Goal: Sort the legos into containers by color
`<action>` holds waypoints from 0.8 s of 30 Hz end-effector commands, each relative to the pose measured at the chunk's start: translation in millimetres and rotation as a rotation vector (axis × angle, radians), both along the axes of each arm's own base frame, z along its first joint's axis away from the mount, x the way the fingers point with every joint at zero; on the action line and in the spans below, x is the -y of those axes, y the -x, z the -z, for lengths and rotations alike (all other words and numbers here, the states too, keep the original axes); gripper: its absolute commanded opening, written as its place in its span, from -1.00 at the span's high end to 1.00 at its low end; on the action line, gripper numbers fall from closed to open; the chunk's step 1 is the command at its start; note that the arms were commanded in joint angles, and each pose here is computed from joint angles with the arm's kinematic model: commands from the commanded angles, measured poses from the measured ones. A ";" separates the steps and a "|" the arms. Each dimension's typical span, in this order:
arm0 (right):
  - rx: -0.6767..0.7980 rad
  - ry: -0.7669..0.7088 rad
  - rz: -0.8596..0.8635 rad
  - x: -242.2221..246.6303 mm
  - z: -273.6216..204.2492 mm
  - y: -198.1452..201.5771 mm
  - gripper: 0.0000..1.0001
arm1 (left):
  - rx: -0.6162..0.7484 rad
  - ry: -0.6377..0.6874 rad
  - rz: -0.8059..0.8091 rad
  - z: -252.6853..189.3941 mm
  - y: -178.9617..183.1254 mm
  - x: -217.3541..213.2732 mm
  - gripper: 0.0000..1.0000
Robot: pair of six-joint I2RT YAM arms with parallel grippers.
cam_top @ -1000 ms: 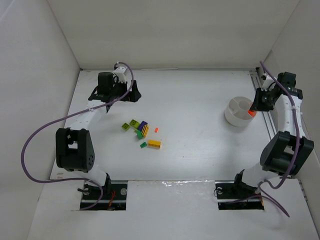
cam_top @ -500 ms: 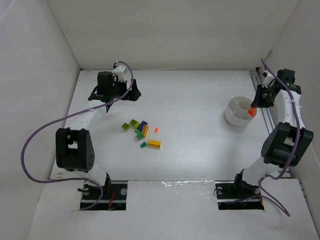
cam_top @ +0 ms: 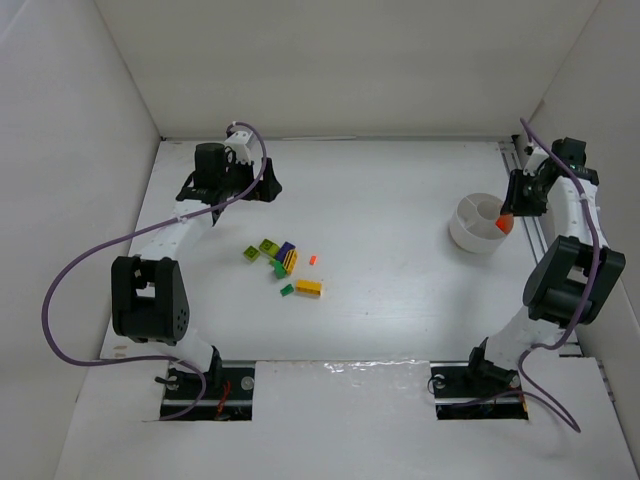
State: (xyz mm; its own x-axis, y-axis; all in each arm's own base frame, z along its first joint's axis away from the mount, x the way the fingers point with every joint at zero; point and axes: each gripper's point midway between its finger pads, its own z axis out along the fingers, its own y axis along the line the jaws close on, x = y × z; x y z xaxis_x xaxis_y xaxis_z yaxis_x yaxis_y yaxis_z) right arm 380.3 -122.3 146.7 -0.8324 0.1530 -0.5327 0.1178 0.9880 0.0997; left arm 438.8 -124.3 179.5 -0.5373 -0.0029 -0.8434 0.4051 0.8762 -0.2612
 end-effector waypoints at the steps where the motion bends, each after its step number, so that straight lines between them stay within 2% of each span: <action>1: 0.079 0.038 0.025 11.0 -22.5 -15.7 0.16 | 0.054 0.011 0.009 -16.5 -4.3 3.4 -1.00; 5: 0.088 0.041 0.025 10.7 -26.2 -15.2 0.10 | 0.054 0.011 0.009 -16.5 -4.3 3.4 -1.00; 10: 0.119 0.031 0.010 7.1 -36.2 -17.9 0.21 | 0.054 0.011 0.009 -16.5 -4.3 3.4 -1.00; 14: 0.248 -0.016 -0.119 -19.5 -88.3 -15.2 0.24 | 0.074 0.006 0.013 -22.9 1.6 2.3 -1.00; 15: 0.280 -0.044 -0.196 -40.2 -100.3 -15.9 0.24 | 0.061 0.002 0.025 -15.7 7.6 2.7 -1.00; 17: 0.316 -0.007 -0.340 -68.0 -121.9 -13.5 0.26 | 0.071 0.013 0.025 -20.7 10.4 -2.7 -1.00; 18: 0.292 -0.019 -0.472 -105.0 -120.3 -7.8 0.26 | 0.058 0.022 0.018 -19.1 14.0 -11.5 -1.00; 19: 0.284 -0.040 -0.527 -126.6 -121.4 -4.6 0.26 | 0.050 0.031 0.033 -21.8 16.2 -8.9 -1.00; 21: 0.267 -0.039 -0.688 -169.0 -117.5 4.3 0.26 | -0.062 0.072 0.056 -7.4 23.6 -16.5 -1.00; 22: 0.261 -0.073 -0.831 -215.5 -112.1 15.4 0.26 | -0.077 0.095 0.071 -11.9 22.7 -18.8 -1.00; 24: 0.269 -0.083 -1.009 -257.8 -98.9 31.5 0.28 | -0.112 0.138 0.065 -7.9 26.0 -33.9 -1.00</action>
State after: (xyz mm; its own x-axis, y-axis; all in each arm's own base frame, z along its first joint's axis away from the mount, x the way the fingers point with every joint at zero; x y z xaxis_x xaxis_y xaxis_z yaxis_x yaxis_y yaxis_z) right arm 390.5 68.9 259.9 -0.5524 -0.3537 -0.7548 -0.5749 0.8174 0.0377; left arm 419.7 -99.1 170.3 -0.6127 -0.0449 -0.7890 0.3912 0.8502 -0.3522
